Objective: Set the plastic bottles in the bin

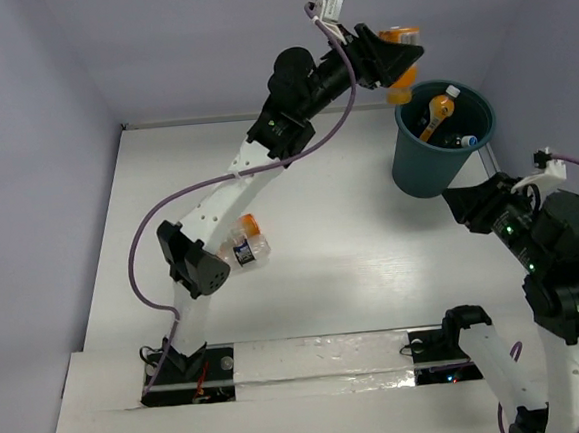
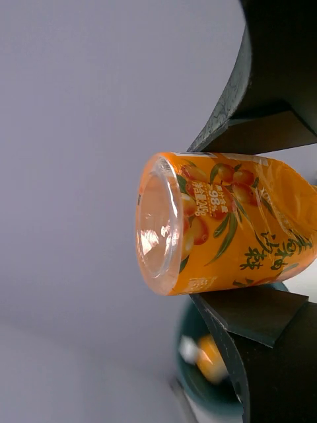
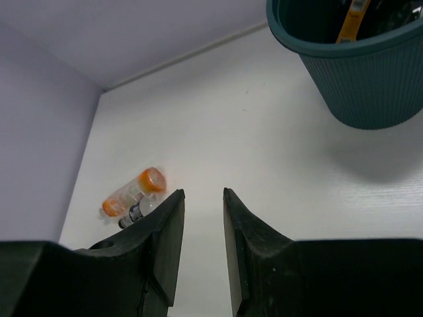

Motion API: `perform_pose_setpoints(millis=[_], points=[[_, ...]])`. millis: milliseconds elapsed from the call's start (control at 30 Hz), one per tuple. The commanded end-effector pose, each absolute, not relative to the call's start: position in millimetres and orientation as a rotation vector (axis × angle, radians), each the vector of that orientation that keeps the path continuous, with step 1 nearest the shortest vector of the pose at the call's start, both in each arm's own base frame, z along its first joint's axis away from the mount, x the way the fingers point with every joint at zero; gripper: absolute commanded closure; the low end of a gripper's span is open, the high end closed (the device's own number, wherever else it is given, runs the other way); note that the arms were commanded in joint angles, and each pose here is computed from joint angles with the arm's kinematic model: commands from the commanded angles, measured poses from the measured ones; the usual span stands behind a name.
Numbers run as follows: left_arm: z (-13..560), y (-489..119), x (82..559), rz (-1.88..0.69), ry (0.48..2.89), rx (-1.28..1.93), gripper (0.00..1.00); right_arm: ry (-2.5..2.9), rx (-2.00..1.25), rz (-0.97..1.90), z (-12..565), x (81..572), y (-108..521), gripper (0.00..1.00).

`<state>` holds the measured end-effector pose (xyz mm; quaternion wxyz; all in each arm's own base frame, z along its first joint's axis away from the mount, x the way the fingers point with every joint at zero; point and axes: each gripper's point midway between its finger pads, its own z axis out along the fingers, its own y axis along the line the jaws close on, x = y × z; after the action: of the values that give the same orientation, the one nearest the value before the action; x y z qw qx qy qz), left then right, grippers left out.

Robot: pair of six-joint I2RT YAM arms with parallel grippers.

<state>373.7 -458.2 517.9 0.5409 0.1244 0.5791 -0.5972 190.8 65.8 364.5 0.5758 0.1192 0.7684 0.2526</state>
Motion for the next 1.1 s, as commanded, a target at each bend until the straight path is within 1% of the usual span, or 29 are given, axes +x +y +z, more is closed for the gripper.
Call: perform_pose_setpoints(millis=[0,167,333,367,467,600,633,667,700,767,800,967,1067], points=[[532.0,-482.5,375.4,-1.556,1.259,0.224,0.57,1.677,0.289,0.612,403.0,172.7,62.8,0.65],[535.6,-511.2,383.3,-1.654,1.143,0.097,0.54,1.644,0.286,0.65,418.1,160.8,66.1,0.65],[516.6,-521.7,411.6,-1.644,1.043,-0.063,0.49,1.642,0.276,0.686,422.6,154.6,70.9,0.65],[513.6,-526.6,410.7,-1.658,1.039,-0.079,0.49,1.643,0.274,0.693,423.1,154.4,72.0,0.65],[503.0,-525.0,428.3,-1.634,1.004,-0.168,0.45,1.652,0.266,0.706,422.4,154.2,74.6,0.65],[475.8,-535.7,440.2,-1.562,1.052,-0.182,0.42,1.672,0.252,0.727,418.1,156.8,79.0,0.64],[466.8,-542.8,439.1,-1.546,1.074,-0.177,0.38,1.674,0.248,0.746,416.6,157.5,81.9,0.64],[466.0,-542.7,440.0,-1.542,1.077,-0.182,0.38,1.681,0.247,0.749,414.4,158.1,82.7,0.64],[461.7,-544.2,441.7,-1.533,1.086,-0.18,0.28,1.673,0.241,0.762,415.9,158.9,84.4,0.64],[454.2,-545.1,446.7,-1.496,1.109,-0.182,0.14,1.679,0.23,0.777,413.6,160.7,87.3,0.64],[450.8,-546.2,447.9,-1.487,1.119,-0.178,0.02,1.687,0.226,0.774,411.5,163.2,87.7,0.64],[445.1,-549.4,447.6,-1.434,1.146,-0.12,0.01,1.693,0.212,0.772,409.5,168.4,88.9,0.64],[451.1,-547.7,444.3,-1.411,1.151,-0.087,0.01,1.693,0.211,0.773,408.0,170.5,89.3,0.64]])
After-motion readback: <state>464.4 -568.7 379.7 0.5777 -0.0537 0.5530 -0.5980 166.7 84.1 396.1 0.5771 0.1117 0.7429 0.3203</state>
